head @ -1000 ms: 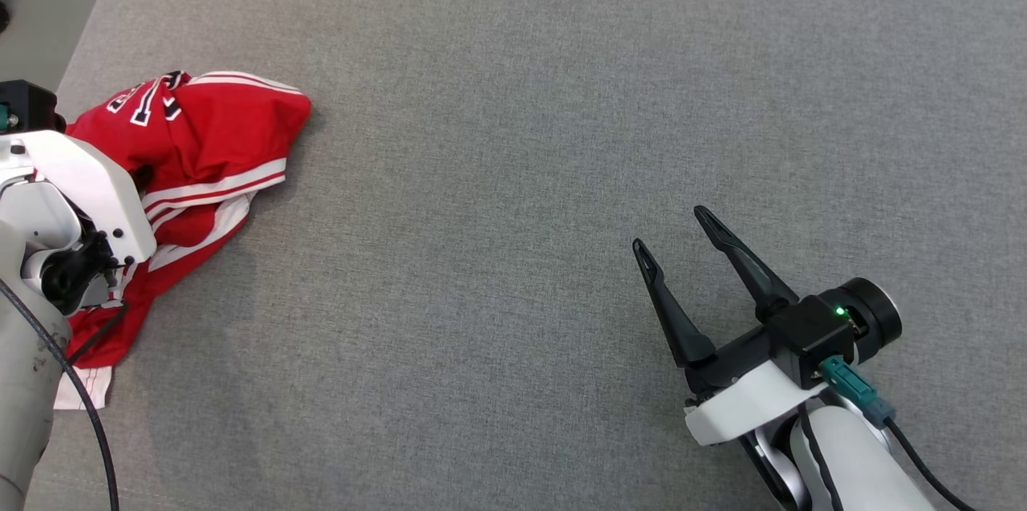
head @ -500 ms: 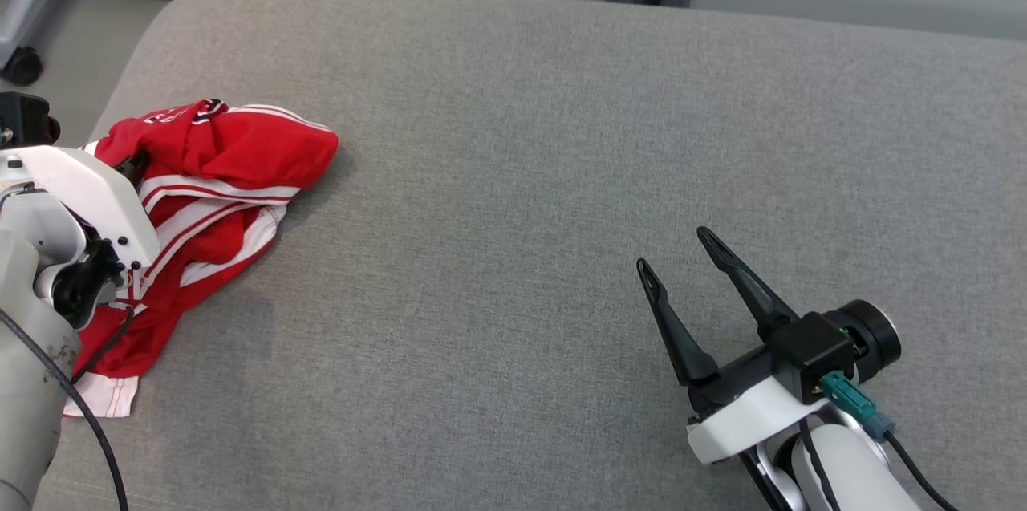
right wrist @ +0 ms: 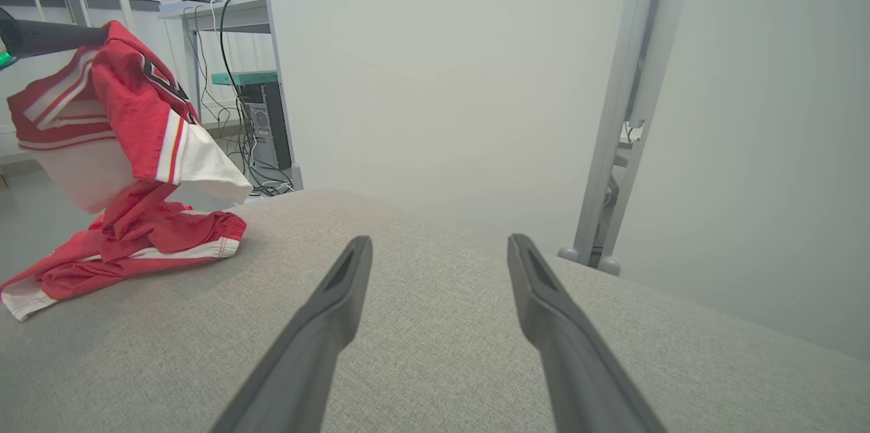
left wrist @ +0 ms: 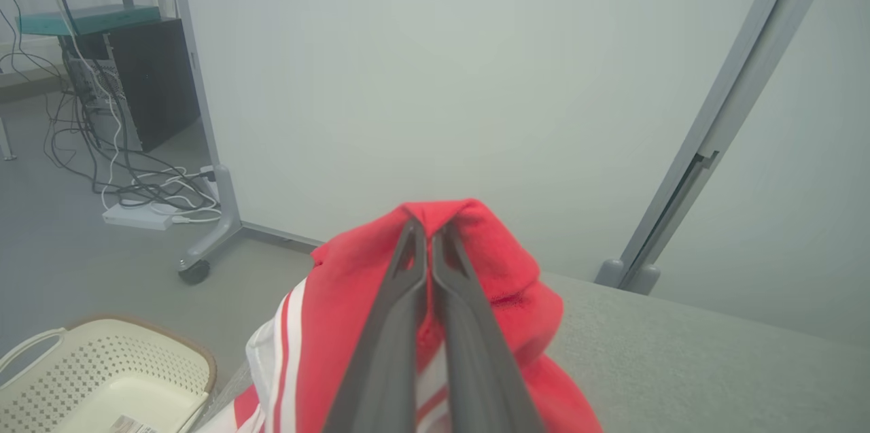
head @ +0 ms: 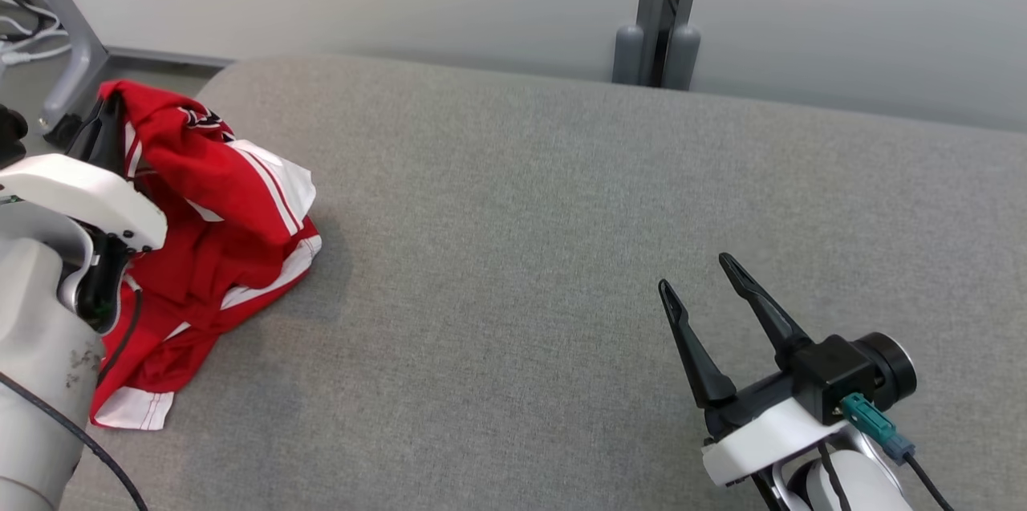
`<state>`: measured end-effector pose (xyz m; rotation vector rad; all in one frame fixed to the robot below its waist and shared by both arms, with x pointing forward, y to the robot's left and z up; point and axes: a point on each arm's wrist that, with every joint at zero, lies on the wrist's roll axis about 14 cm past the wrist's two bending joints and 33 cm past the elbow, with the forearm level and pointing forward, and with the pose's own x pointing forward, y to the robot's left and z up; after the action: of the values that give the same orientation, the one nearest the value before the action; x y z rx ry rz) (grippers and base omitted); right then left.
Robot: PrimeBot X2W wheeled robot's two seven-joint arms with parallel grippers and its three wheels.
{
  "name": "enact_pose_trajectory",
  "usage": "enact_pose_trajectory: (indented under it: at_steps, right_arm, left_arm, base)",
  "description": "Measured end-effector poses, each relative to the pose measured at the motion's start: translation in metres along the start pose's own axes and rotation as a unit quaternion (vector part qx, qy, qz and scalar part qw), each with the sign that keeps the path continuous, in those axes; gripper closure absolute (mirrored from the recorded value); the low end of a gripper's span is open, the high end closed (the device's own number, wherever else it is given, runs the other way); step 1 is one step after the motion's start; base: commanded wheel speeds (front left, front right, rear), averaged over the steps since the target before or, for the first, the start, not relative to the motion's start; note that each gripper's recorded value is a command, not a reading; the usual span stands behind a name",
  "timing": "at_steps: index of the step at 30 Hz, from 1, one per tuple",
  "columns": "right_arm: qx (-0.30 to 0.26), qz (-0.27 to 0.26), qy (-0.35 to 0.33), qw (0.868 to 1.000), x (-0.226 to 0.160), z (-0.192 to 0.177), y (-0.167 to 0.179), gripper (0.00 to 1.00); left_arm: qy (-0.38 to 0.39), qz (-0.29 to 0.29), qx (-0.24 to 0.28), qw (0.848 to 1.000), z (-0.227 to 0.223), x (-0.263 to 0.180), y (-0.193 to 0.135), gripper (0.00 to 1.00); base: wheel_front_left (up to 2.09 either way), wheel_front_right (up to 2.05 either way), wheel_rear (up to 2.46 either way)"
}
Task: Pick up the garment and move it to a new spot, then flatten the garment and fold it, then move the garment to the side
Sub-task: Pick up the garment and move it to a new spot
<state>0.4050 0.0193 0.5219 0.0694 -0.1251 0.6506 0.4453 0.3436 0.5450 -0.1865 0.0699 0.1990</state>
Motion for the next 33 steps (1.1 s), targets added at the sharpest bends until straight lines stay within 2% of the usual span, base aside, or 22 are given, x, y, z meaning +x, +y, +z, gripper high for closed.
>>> enact_pose_trajectory:
  at_steps: [6, 10, 16, 25, 33]
  right_arm:
    - [-0.007, -0.011, -0.018, 1.0, -0.011, 0.018, 0.0, 0.0]
    - [-0.009, -0.032, -0.031, 0.999, -0.022, 0.029, -0.009, 0.0]
    - [-0.022, -0.063, -0.04, 0.997, -0.038, 0.039, -0.024, 0.0]
    - [-0.049, -0.136, -0.05, 0.988, -0.071, 0.053, -0.063, 0.0]
    - [-0.071, -0.22, -0.05, 0.972, -0.111, 0.06, -0.108, 0.0]
  left_arm:
    - [-0.086, -0.043, -0.025, 0.995, 0.046, -0.008, -0.034, 1.0]
    - [-0.161, -0.082, -0.048, 0.982, 0.087, -0.02, -0.065, 1.0]
    - [-0.203, -0.142, -0.083, 0.965, 0.095, -0.038, -0.121, 1.0]
    - [-0.17, -0.232, -0.074, 0.955, 0.058, -0.051, -0.2, 1.0]
    - [-0.095, -0.316, -0.045, 0.943, 0.003, -0.059, -0.279, 1.0]
  base:
    - [0.0, 0.0, 0.0]
    - [0.0, 0.0, 0.0]
    - [0.0, 0.0, 0.0]
    - [0.0, 0.0, 0.0]
    - [0.0, 0.0, 0.0]
